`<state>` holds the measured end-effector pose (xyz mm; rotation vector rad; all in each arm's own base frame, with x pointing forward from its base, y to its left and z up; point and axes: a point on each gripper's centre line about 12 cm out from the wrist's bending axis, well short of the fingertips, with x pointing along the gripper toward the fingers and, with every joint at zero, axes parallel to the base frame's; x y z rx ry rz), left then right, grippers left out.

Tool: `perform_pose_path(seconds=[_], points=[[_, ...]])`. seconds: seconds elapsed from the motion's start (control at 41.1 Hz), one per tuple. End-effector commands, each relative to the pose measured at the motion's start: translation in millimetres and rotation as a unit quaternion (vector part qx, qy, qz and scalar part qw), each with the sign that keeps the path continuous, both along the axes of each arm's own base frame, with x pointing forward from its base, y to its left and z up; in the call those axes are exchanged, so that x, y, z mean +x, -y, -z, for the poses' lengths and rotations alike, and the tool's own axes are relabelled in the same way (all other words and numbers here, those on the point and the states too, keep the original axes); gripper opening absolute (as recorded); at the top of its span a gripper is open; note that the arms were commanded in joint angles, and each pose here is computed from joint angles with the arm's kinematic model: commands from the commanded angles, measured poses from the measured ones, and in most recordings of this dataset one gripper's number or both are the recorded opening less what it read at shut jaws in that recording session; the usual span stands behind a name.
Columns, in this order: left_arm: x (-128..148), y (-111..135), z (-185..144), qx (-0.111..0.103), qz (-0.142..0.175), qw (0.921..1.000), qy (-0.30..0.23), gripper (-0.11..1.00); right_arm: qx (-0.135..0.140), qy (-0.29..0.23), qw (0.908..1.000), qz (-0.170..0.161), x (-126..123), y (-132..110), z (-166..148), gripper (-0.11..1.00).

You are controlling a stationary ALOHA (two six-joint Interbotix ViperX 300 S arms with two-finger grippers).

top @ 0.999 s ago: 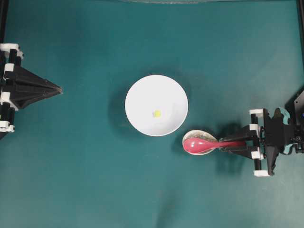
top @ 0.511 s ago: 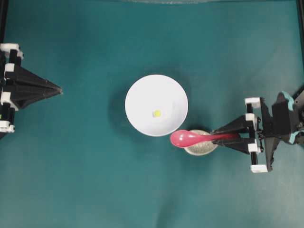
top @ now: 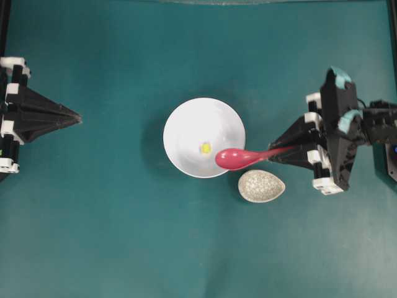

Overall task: Scoop the yellow hexagonal prism block from the bowl with a spoon using the right arm.
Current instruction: 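Lift the spoon from the rest and swing it over the bowl, then lower the spoon bowl into the white bowl beside the yellow block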

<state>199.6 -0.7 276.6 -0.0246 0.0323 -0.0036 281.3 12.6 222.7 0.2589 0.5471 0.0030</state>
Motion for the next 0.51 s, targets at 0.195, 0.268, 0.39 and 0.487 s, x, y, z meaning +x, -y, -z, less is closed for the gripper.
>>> perform_pose_path(seconds=[0.195,0.268,0.39,0.487], points=[[3.4,0.4,-12.8,0.0,0.001,0.9998,0.021,0.03,0.03,-0.037,0.9988,-0.008,10.8,19.7,-28.0,0.23],[3.4,0.3,-13.0,-0.001,0.001,0.9998,0.022,0.03,0.036,-0.057,0.9976,-0.012,14.2,24.8,-29.5,0.23],[3.2,0.4,-14.0,0.0,0.001,0.9997,0.024,0.03,0.036,-0.102,0.9935,-0.035,23.5,28.5,-26.2,0.23],[3.5,0.3,-13.7,-0.001,0.001,0.9997,0.023,0.03,0.027,-0.137,0.9888,-0.053,34.3,29.6,-20.5,0.23]])
